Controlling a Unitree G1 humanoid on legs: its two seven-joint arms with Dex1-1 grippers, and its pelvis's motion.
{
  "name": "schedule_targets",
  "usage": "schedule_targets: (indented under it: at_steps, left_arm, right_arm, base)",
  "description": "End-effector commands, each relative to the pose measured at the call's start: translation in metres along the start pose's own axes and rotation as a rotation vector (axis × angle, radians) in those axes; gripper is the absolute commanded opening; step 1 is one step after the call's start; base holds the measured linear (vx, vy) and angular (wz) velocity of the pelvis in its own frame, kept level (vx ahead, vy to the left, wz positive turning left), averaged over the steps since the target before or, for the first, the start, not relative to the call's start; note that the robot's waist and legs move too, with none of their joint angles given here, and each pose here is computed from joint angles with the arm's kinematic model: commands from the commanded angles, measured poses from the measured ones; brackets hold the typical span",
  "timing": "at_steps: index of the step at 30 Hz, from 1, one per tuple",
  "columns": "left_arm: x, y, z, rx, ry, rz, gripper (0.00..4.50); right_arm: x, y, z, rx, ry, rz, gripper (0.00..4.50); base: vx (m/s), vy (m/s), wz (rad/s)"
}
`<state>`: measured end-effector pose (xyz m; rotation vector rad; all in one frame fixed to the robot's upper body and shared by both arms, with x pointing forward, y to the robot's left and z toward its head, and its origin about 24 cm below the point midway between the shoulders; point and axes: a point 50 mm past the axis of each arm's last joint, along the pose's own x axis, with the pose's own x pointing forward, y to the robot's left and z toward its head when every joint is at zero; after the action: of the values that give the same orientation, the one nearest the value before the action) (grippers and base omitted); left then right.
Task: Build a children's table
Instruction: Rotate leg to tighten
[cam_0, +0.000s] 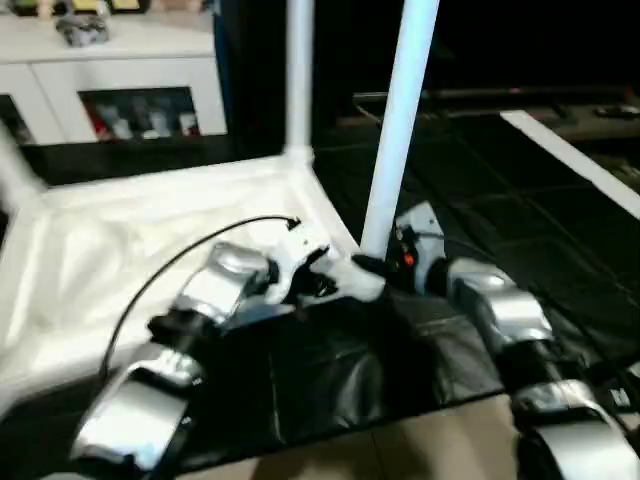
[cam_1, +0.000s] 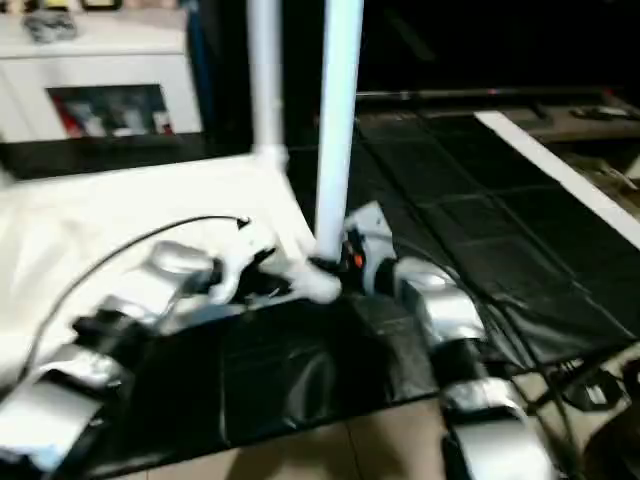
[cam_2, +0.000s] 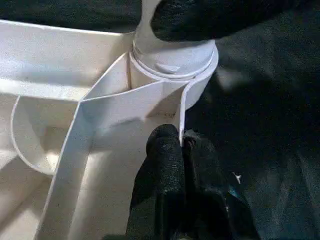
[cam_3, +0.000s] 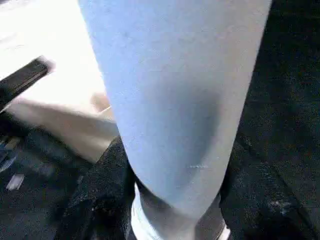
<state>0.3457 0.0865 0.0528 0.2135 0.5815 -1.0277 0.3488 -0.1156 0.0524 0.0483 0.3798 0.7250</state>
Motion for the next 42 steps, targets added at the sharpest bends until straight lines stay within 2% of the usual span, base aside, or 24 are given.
schedule_targets:
  at_steps: [1,4,5,7,8,11,13,15,16,18,21,22,23,26,32,37,40,42]
  left_arm:
    - [0.018,-0.017,0.032,-0.014,-0.124,-0.027,0.00]
    - [0.019,-0.017,0.035,-0.022,-0.132,-0.016,0.00]
    - [0.018,-0.017,0.034,-0.018,-0.133,-0.016,0.00]
    - [0.017,-0.016,0.033,-0.010,-0.129,-0.018,0.00]
    - [0.015,-0.016,0.032,-0.002,-0.125,-0.020,0.00]
    - [0.012,-0.015,0.028,0.020,-0.119,-0.041,0.00]
    - [0.008,-0.014,0.021,0.083,-0.091,-0.067,0.00]
    - [0.008,-0.014,0.021,0.088,-0.088,-0.069,0.00]
    - [0.003,-0.013,0.014,0.138,-0.065,-0.103,0.00]
    - [-0.001,-0.013,0.011,0.150,-0.059,-0.126,0.00]
    - [-0.012,-0.011,0.004,0.194,-0.034,-0.207,0.00]
    - [-0.012,-0.011,0.004,0.194,-0.034,-0.207,0.00]
    - [-0.019,-0.010,0.001,0.233,-0.011,-0.268,0.00]
    - [-0.028,-0.011,-0.003,0.283,0.016,-0.343,0.00]
    - [-0.042,-0.014,-0.008,0.367,0.060,-0.485,0.00]
    - [-0.048,-0.022,-0.012,0.406,0.101,-0.584,0.00]
    - [-0.048,-0.025,-0.016,0.411,0.114,-0.614,0.00]
    - [-0.049,-0.026,-0.017,0.416,0.117,-0.624,0.00]
  right_arm:
    - [0.030,0.040,-0.011,0.099,0.056,0.108,1.96]
    - [0.038,0.047,-0.005,0.114,0.024,0.115,1.96]
    - [0.038,0.049,-0.004,0.106,0.016,0.126,2.31]
    - [0.037,0.049,-0.005,0.107,0.012,0.134,2.31]
    - [0.036,0.048,-0.007,0.111,0.010,0.140,2.72]
    - [0.030,0.044,-0.010,0.092,0.004,0.150,2.78]
    - [0.022,0.037,-0.013,0.082,-0.005,0.172,3.04]
    - [0.021,0.037,-0.013,0.081,-0.006,0.175,3.16]
    - [0.011,0.030,-0.014,0.061,-0.021,0.213,3.25]
    - [0.004,0.026,-0.014,0.047,-0.027,0.249,3.53]
    - [-0.018,0.014,-0.014,-0.013,-0.011,0.338,3.74]
    - [-0.018,0.014,-0.014,-0.013,-0.011,0.338,3.74]
    - [-0.032,0.009,-0.012,-0.069,0.009,0.400,3.86]
    - [-0.044,0.006,-0.010,-0.127,0.035,0.476,4.08]
    - [-0.062,0.004,-0.010,-0.204,0.103,0.634,4.08]
    - [-0.064,0.006,-0.009,-0.204,0.112,0.696,4.08]
    - [-0.063,0.009,-0.009,-0.197,0.107,0.724,3.72]
    - [-0.063,0.012,-0.010,-0.196,0.113,0.748,3.65]
  base:
    - [0.000,0.000,0.00]
    - [0.000,0.000,0.00]
    - [0.000,0.000,0.00]
    - [0.000,0.000,0.00]
    - [0.000,0.000,0.00]
    - [0.000,0.000,0.00]
    - [0.000,0.000,0.00]
    - [0.000,0.000,0.00]
    - [0.000,0.000,0.00]
    - [0.000,0.000,0.00]
    - [0.000,0.000,0.00]
    - [0.000,0.000,0.00]
    - [0.000,0.000,0.00]
    - [0.000,0.000,0.00]
    - [0.000,0.000,0.00]
    - [0.000,0.000,0.00]
    - [0.000,0.000,0.00]
    - [0.000,0.000,0.00]
